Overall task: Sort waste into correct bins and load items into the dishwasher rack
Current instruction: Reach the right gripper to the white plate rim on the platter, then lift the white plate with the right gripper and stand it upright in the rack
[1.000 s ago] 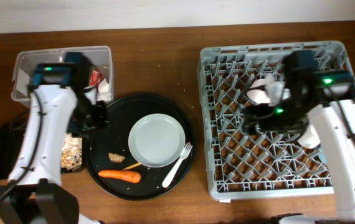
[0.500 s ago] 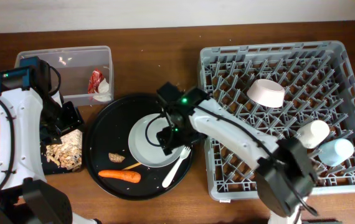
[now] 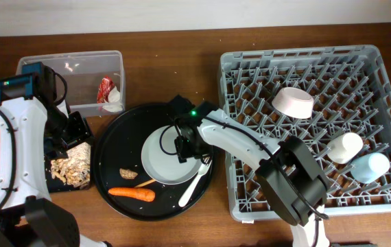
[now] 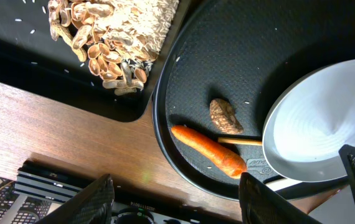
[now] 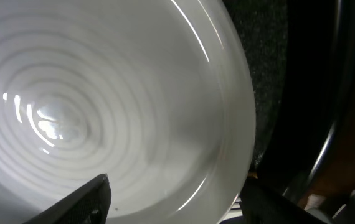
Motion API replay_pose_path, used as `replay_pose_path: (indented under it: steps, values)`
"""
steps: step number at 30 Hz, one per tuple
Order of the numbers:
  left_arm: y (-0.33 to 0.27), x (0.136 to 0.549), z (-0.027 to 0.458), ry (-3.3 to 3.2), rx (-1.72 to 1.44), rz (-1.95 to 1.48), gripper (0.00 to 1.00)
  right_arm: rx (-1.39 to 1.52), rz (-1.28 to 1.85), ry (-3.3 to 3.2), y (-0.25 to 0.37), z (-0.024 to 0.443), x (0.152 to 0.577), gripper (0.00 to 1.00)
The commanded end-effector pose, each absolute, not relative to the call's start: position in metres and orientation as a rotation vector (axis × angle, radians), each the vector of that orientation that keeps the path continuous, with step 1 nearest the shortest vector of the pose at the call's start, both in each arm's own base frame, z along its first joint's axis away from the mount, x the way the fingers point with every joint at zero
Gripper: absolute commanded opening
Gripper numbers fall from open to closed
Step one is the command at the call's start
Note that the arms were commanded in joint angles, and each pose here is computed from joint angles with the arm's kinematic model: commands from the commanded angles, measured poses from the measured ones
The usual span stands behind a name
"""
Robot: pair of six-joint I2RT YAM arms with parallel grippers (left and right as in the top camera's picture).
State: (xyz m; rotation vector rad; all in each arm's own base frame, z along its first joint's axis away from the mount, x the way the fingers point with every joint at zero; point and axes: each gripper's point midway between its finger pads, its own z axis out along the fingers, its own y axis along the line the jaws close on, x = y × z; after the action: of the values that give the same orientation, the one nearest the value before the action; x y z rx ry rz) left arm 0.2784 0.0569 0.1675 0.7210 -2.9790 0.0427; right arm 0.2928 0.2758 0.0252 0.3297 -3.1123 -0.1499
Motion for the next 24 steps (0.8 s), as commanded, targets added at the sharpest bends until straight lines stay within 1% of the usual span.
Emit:
replay_pose_path:
  steps: [1, 4, 6, 7, 8, 10, 12, 15, 16, 20, 22, 23, 24]
  values:
    - [0.056, 0.278, 0.171, -2.999, 0.72, 0.045, 0.64, 0.29, -0.108, -3.108, 0.27, 0.009, 0.286, 0.7]
    - [0.056, 0.278, 0.171, -2.999, 0.721, 0.045, 0.64, 0.292, -0.119, -3.118, 0.271, 0.007, 0.288, 0.69]
    - [0.056, 0.278, 0.171, -2.999, 0.721, 0.045, 0.64, 0.293, -0.124, -3.122, 0.272, 0.007, 0.289, 0.57]
    - [0.056, 0.278, 0.171, -3.0, 0.719, 0.045, 0.64, 0.293, -0.124, -3.121, 0.272, 0.007, 0.289, 0.54]
    - [0.055, 0.279, 0.171, -3.003, 0.714, 0.044, 0.64, 0.293, -0.124, -3.121, 0.272, 0.007, 0.289, 0.44]
    - [0.055, 0.279, 0.171, -3.004, 0.713, 0.045, 0.64, 0.293, -0.124, -3.121, 0.272, 0.007, 0.289, 0.33]
    - [0.054, 0.28, 0.171, -3.005, 0.71, 0.044, 0.64, 0.29, -0.122, -3.121, 0.272, 0.009, 0.29, 0.18]
    - [0.054, 0.28, 0.171, -3.005, 0.709, 0.044, 0.64, 0.263, -0.143, -3.141, 0.271, 0.023, 0.301, 0.07]
    - [0.054, 0.28, 0.171, -3.006, 0.709, 0.044, 0.64, 0.25, -0.146, -3.153, 0.269, 0.031, 0.306, 0.04]
    - [0.054, 0.281, 0.171, -3.011, 0.711, 0.044, 0.64, 0.185, -0.057, -3.285, 0.241, 0.095, 0.336, 0.04]
    - [0.054, 0.281, 0.171, -3.011, 0.711, 0.045, 0.64, 0.115, 0.047, -3.414, 0.213, 0.152, 0.353, 0.04]
    - [0.054, 0.281, 0.171, -3.011, 0.71, 0.044, 0.64, 0.056, 0.18, -3.506, 0.188, 0.187, 0.362, 0.04]
    - [0.054, 0.281, 0.171, -3.011, 0.711, 0.044, 0.64, 0.005, 0.304, -3.567, 0.168, 0.209, 0.368, 0.04]
